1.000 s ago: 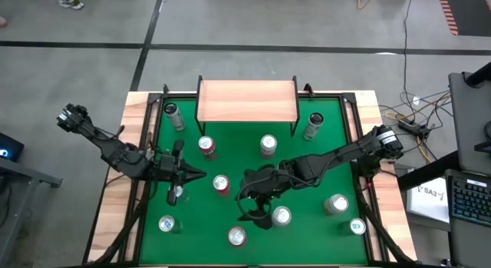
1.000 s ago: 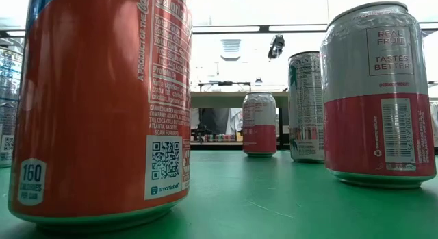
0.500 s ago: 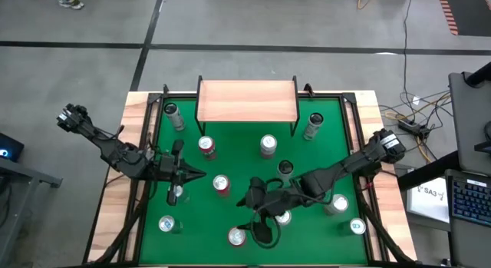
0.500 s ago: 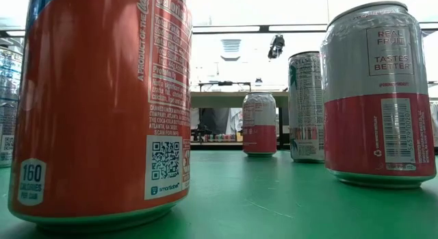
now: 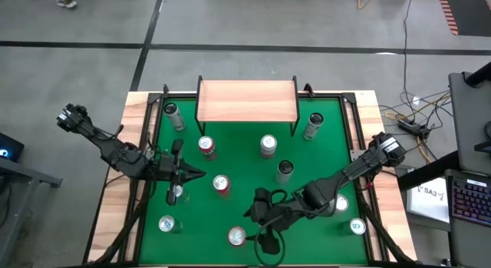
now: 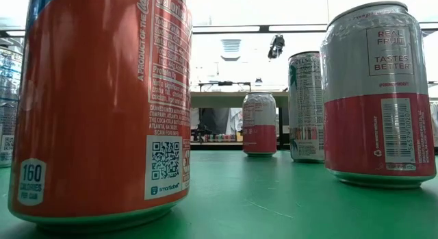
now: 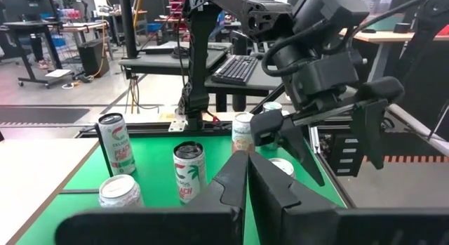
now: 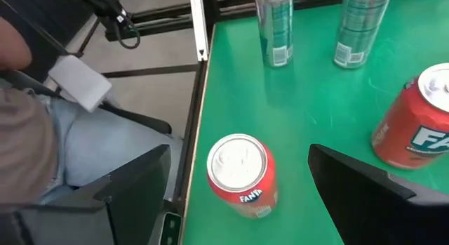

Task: Place canned beverage on shelf
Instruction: Put the bottom orange soda can on the shelf

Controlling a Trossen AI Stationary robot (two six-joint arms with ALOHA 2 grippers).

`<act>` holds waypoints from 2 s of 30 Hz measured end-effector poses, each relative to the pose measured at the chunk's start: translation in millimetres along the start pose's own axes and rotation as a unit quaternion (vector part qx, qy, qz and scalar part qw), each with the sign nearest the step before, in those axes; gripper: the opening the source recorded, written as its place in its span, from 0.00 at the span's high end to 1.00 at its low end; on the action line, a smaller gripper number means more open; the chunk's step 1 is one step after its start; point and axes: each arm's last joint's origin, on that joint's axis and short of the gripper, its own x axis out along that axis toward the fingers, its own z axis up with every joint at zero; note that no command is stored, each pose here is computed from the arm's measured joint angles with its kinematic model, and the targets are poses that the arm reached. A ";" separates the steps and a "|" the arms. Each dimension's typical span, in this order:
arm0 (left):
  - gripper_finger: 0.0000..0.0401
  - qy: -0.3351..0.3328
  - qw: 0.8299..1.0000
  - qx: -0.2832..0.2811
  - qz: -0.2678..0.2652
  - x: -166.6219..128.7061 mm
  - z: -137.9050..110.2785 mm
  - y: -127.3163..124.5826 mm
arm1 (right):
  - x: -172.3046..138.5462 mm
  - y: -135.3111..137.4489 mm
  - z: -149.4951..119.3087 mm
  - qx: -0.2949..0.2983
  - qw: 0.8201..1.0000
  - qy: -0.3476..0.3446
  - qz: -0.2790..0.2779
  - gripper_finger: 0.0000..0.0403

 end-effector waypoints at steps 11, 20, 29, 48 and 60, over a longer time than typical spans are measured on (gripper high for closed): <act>1.00 -0.016 1.000 -0.012 -0.004 -8.6 5.9 4.4 | 0.9 -5.6 4.4 0.005 1.000 -0.009 -0.003 0.18; 1.00 -0.043 0.999 -0.029 -0.010 -22.2 14.6 11.9 | 0.0 -3.2 15.9 -0.066 0.994 -0.079 -0.023 0.18; 1.00 -0.050 0.998 -0.034 -0.011 -26.4 17.0 14.4 | 2.2 -4.5 24.2 -0.100 0.988 -0.118 -0.019 0.18; 1.00 -0.048 0.998 -0.034 -0.011 -25.1 16.4 13.6 | 49.8 3.4 23.1 -0.146 0.978 0.115 -0.091 0.18; 1.00 -0.048 0.998 -0.034 -0.011 -25.0 16.3 13.5 | 60.2 7.5 22.2 -0.087 0.982 0.155 -0.061 0.18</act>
